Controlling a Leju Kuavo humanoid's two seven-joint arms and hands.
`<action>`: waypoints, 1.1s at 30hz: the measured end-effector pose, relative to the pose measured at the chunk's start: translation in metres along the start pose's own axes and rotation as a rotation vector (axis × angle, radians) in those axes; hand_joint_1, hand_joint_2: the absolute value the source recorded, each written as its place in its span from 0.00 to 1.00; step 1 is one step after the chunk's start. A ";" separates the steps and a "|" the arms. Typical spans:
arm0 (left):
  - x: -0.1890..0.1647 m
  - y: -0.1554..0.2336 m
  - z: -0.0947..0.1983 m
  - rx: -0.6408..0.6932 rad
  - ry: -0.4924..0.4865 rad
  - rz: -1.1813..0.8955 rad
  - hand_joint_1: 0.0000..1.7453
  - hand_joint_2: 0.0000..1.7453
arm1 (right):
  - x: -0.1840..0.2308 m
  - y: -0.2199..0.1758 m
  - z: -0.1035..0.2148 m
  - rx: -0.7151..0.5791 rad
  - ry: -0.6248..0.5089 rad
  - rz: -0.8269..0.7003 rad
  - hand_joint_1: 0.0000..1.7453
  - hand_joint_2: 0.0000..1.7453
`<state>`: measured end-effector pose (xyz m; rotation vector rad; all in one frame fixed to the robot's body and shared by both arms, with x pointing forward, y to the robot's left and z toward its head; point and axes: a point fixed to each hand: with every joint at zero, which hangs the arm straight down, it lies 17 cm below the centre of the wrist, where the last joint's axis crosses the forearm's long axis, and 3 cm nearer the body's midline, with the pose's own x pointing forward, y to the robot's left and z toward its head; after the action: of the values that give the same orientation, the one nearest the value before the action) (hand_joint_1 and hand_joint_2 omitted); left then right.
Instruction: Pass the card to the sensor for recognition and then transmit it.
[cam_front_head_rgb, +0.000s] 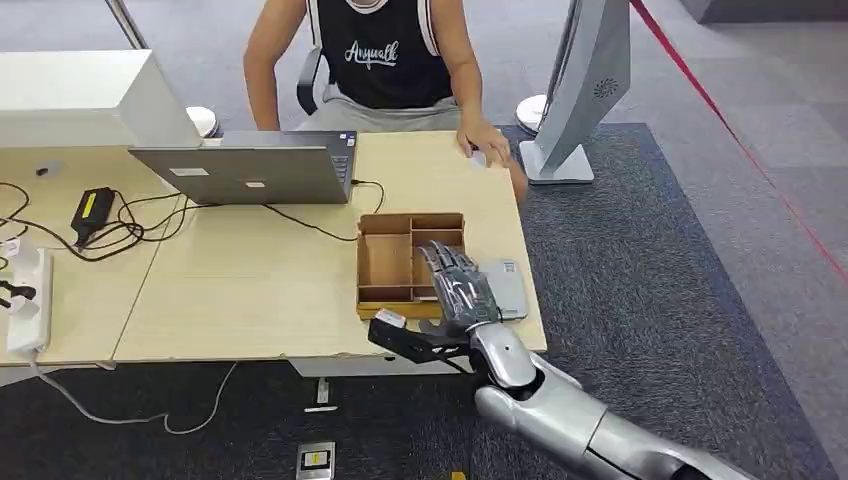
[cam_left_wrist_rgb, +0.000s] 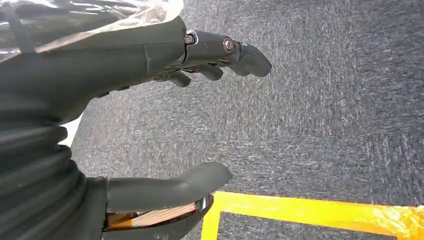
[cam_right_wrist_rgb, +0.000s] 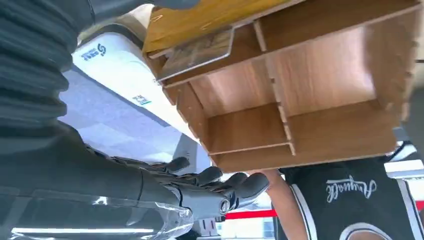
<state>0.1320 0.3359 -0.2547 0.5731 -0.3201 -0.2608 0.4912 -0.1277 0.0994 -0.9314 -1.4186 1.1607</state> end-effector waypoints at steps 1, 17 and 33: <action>0.000 0.000 0.000 0.000 0.000 0.000 0.00 1.00 | -0.002 0.001 0.000 0.002 0.004 0.003 0.00 1.00; 0.001 0.000 0.000 -0.001 -0.003 0.002 0.00 1.00 | -0.029 0.011 -0.004 0.017 0.061 0.035 0.00 1.00; -0.001 -0.001 0.001 -0.002 0.010 0.004 0.00 1.00 | -0.026 0.019 -0.004 0.033 0.056 0.034 0.00 1.00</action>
<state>0.1307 0.3349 -0.2551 0.5714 -0.3113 -0.2546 0.4991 -0.1472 0.0744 -0.9615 -1.3395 1.1709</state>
